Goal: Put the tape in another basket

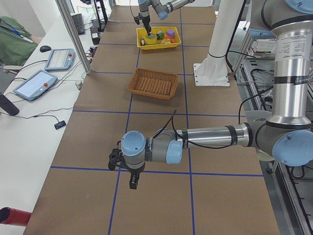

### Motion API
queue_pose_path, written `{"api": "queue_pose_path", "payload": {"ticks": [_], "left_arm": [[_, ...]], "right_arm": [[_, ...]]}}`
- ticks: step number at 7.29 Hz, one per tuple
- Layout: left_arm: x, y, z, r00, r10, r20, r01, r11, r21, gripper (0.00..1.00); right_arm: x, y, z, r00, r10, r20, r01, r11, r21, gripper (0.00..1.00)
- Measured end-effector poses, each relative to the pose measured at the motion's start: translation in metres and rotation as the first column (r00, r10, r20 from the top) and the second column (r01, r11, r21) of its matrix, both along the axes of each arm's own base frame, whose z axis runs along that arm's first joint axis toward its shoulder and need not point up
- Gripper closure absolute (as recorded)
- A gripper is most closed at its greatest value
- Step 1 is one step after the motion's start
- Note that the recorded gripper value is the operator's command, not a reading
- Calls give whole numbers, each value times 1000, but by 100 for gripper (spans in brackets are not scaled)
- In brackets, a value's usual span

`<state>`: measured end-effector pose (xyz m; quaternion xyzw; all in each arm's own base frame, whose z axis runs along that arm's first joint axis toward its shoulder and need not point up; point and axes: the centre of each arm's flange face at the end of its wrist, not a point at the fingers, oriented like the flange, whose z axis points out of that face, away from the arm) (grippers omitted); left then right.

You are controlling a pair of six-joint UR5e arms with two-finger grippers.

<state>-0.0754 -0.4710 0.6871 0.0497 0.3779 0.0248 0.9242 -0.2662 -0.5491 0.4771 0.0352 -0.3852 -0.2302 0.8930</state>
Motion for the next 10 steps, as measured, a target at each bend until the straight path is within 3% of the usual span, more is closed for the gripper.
{"api": "queue_pose_path", "payload": {"ticks": [3,5,6,8,9,10], "left_arm": [[0,-6,-14,1000,-10,0,10,999,37,2],[3,-19,-46,992,-123,-34,127,982,142,2],[10,-24,-63,979,-189,-78,201,964,177,2],[30,-29,-91,946,-270,-177,303,931,202,2],[41,-32,-107,925,-298,-234,347,915,205,2],[57,-36,-127,893,-328,-307,394,900,185,2]], "right_arm": [[21,-9,-38,993,15,118,-15,1000,-3,100],[21,-9,-86,977,90,193,-94,995,14,100],[18,-7,-108,952,166,258,-172,985,0,100],[-7,12,-143,865,304,399,-303,951,-67,100],[-24,27,-158,808,356,469,-346,932,-111,100],[-44,45,-171,737,406,540,-376,911,-172,100]]}}
